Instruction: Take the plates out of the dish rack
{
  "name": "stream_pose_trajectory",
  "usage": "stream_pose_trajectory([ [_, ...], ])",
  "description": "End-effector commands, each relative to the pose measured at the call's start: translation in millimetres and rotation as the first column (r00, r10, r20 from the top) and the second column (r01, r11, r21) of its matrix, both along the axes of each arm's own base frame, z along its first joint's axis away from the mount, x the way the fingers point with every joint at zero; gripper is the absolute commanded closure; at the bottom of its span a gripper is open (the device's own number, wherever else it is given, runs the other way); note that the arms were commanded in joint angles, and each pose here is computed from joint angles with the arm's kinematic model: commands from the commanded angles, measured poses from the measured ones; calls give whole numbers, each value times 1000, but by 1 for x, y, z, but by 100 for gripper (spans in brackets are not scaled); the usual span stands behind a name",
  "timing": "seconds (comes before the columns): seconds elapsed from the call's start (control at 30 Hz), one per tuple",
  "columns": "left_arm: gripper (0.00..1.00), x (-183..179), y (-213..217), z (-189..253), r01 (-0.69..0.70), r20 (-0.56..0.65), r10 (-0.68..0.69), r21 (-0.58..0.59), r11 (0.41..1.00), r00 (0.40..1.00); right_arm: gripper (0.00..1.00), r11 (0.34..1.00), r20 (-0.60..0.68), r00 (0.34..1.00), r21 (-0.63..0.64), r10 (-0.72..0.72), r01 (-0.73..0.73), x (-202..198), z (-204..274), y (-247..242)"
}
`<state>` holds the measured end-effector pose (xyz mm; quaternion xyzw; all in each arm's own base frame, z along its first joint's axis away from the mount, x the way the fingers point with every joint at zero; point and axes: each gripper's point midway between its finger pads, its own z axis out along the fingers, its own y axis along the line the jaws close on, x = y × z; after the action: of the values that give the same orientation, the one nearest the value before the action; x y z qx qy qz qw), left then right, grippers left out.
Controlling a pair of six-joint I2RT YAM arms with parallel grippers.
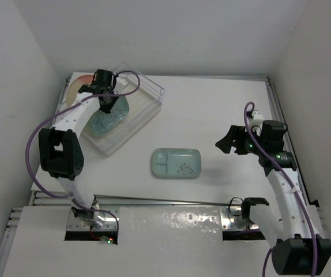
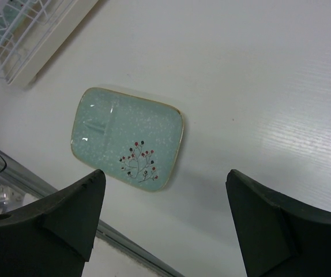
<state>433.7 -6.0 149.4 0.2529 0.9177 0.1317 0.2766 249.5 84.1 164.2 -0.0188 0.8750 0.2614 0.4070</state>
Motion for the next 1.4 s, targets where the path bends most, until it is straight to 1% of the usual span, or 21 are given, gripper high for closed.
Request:
stream_pose_trajectory([
  [0.0, 100, 12, -3, 49, -27, 145, 38, -80, 996, 989, 17, 1000, 20, 1000, -12, -2, 3, -1, 5, -1],
  [0.1, 100, 18, -14, 91, 39, 250, -9, -117, 992, 968, 18, 1000, 24, 1000, -3, -8, 8, -1, 7, 0],
  [0.23, 100, 14, -24, 135, 158, 360, -116, -90, 983, 926, 18, 1000, 25, 1000, 4, -11, 11, -3, 8, 0],
  [0.3, 100, 8, -25, 138, 194, 369, -157, -64, 979, 916, 18, 1000, 30, 999, -3, -12, 12, -4, 9, 0],
  [0.43, 100, 2, -22, 136, 180, 351, -152, -50, 982, 924, 18, 1000, 44, 999, -16, -23, 23, -5, 10, -3],
  [0.53, 100, 7, -22, 160, 173, 407, -149, -22, 985, 901, 19, 1000, 53, 998, -12, -22, 23, -5, 10, -2],
  [0.57, 100, 10, -23, 176, 172, 441, -144, -24, 985, 886, 18, 1000, 53, 998, -10, -25, 26, -5, 10, -2],
  [0.63, 100, 12, -27, 191, 177, 472, -144, -26, 984, 870, 19, 999, 45, 998, 5, -36, 36, -4, 8, -2],
  [0.73, 100, 5, -55, 221, 263, 517, -195, -60, 963, 833, 20, 999, 25, 999, 28, -31, 30, -5, 5, 2],
  [0.8, 100, -3, -73, 227, 336, 505, -240, -107, 936, 829, 20, 999, 29, 999, 28, -21, 20, -6, 4, 2],
  [0.87, 100, -21, -115, 244, 487, 504, -351, -164, 858, 789, 20, 1000, 52, 999, 12, 14, -15, -8, 4, 4],
  [0.93, 100, -33, -151, 236, 575, 460, -448, -182, 798, 767, 19, 999, 75, 997, -8, 31, -31, -6, 9, 4],
  [0.97, 100, -51, -180, 218, 636, 393, -533, -205, 744, 749, 19, 999, 82, 996, -11, 36, -35, -5, 11, 4],
  [1.0, 100, -61, -196, 206, 678, 358, -588, -226, 700, 726, 18, 999, 92, 995, -11, 43, -42, -4, 15, 4],
  [1.03, 100, -81, -223, 189, 741, 321, -668, -273, 614, 672, 18, 999, 89, 995, -9, 50, -50, -2, 15, 5],
  [1.07, 100, -89, -233, 181, 754, 301, -692, -301, 584, 656, 18, 998, 89, 994, 2, 68, -68, -2, 17, 8],
  [1.1, 100, -98, -248, 171, 771, 280, -725, -340, 538, 629, 18, 997, 77, 994, 18, 75, -77, -1, 18, 11],
  [1.17, 100, -116, -273, 149, 795, 225, -786, -376, 476, 576, 18, 994, 50, 994, 44, 93, -95, -4, 16, 15],
  [1.23, 100, -129, -287, 128, 813, 176, -829, -381, 439, 530, 18, 994, 21, 996, 58, 91, -92, -6, 10, 16],
  [1.33, 100, -156, -312, 96, 850, 120, -896, -392, 353, 428, 19, 998, -1, 1000, 66, 18, -17, -7, -2, 11],
  [1.37, 100, -158, -314, 88, 852, 108, -905, -398, 341, 412, 19, 997, -4, 1000, 75, 7, -7, -8, -9, 11],
])
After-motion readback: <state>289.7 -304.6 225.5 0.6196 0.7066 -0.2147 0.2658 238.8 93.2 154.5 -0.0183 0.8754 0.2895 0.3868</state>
